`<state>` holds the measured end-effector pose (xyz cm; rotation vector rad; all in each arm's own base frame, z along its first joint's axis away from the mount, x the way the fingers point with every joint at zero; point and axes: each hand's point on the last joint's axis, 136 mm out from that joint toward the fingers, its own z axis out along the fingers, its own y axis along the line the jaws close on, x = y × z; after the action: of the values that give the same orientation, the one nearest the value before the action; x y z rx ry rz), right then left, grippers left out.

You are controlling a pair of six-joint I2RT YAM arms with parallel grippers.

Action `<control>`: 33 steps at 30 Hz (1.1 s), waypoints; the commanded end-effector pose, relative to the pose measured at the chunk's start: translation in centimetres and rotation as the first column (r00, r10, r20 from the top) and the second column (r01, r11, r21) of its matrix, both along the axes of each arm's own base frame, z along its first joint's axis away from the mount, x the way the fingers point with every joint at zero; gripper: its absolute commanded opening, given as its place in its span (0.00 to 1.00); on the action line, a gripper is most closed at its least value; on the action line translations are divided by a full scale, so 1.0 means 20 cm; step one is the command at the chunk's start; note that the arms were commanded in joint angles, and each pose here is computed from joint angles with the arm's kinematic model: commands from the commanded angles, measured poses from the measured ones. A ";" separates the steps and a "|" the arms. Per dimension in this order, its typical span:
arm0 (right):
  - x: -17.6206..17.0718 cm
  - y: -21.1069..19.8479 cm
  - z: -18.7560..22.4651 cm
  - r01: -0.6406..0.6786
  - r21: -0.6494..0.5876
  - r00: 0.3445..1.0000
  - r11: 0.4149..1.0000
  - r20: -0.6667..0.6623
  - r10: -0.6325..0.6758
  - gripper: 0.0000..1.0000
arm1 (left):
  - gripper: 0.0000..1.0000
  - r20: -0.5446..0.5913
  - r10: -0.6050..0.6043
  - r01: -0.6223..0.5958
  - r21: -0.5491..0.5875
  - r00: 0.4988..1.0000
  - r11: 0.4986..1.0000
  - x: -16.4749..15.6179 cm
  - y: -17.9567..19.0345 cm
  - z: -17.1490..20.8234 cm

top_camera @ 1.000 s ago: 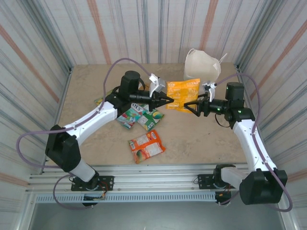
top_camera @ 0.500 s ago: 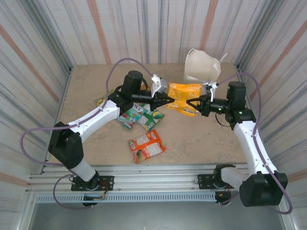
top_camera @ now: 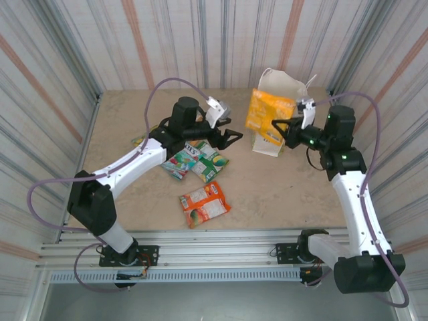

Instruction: Place the snacks into the paper bag

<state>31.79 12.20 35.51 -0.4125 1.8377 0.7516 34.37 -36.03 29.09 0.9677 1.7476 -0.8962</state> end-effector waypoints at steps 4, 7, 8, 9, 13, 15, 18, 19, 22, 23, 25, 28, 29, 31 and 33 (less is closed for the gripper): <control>0.28 -0.28 0.26 0.413 0.043 0.909 0.910 0.039 -0.415 0.02 | 0.84 -0.035 0.215 -0.214 0.018 0.976 0.977 0.15 0.09 0.04; 0.39 -0.37 0.28 0.523 0.052 0.851 0.851 0.012 -0.525 0.01 | 0.85 -0.014 0.207 -0.206 0.040 0.978 0.978 0.13 0.07 0.04; 0.42 -0.38 0.27 0.545 0.056 0.838 0.836 -0.002 -0.546 0.02 | 0.85 0.002 0.204 -0.204 0.052 0.979 0.978 0.12 0.06 0.05; 0.46 -0.40 0.27 0.563 0.053 0.826 0.825 -0.014 -0.563 0.01 | 0.84 0.014 0.202 -0.203 0.067 0.979 0.977 0.11 0.05 0.05; 0.62 -0.41 0.19 0.612 0.017 0.790 0.791 -0.059 -0.610 0.01 | 0.84 0.013 0.201 -0.202 0.087 0.979 0.976 0.11 0.03 0.03; 0.68 -0.39 0.13 0.604 -0.005 0.793 0.797 -0.092 -0.602 0.01 | 0.84 0.015 0.206 -0.207 0.104 0.978 0.973 0.12 0.04 0.02; 0.76 -0.32 0.03 0.575 -0.034 0.809 0.818 -0.130 -0.574 0.01 | 0.84 0.029 0.225 -0.227 0.125 0.974 0.966 0.13 0.06 0.01; 0.77 -0.31 0.01 0.567 -0.041 0.812 0.823 -0.138 -0.567 0.00 | 0.84 0.036 0.228 -0.231 0.129 0.973 0.964 0.13 0.06 0.01; 0.80 -0.28 -0.06 0.554 -0.069 0.813 0.829 -0.166 -0.557 0.03 | 0.84 0.041 0.241 -0.245 0.138 0.970 0.960 0.15 0.08 0.00; 0.80 -0.28 -0.08 0.553 -0.079 0.811 0.829 -0.176 -0.558 0.07 | 0.84 0.041 0.242 -0.246 0.139 0.969 0.959 0.15 0.08 0.00; 0.80 -0.27 -0.11 0.546 -0.091 0.811 0.833 -0.192 -0.552 0.29 | 0.84 0.044 0.248 -0.251 0.143 0.968 0.957 0.15 0.09 -0.01; 0.76 -0.27 -0.10 0.529 -0.119 0.814 0.840 -0.210 -0.542 0.55 | 0.84 0.048 0.265 -0.270 0.157 0.963 0.950 0.17 0.11 0.00; 0.74 -0.27 -0.08 0.523 -0.131 0.816 0.842 -0.208 -0.539 0.59 | 0.84 0.045 0.268 -0.272 0.159 0.962 0.949 0.17 0.12 0.00; 0.70 -0.26 -0.05 0.516 -0.142 0.822 0.845 -0.194 -0.535 0.62 | 0.84 0.041 0.272 -0.275 0.165 0.961 0.947 0.17 0.13 0.00; 0.64 -0.25 -0.02 0.504 -0.150 0.830 0.851 -0.189 -0.525 0.64 | 0.84 0.031 0.281 -0.282 0.170 0.959 0.944 0.17 0.15 0.00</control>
<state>46.79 6.80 33.29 0.1717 2.0679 0.3546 37.26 -33.81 27.97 0.8133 1.9261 -0.5985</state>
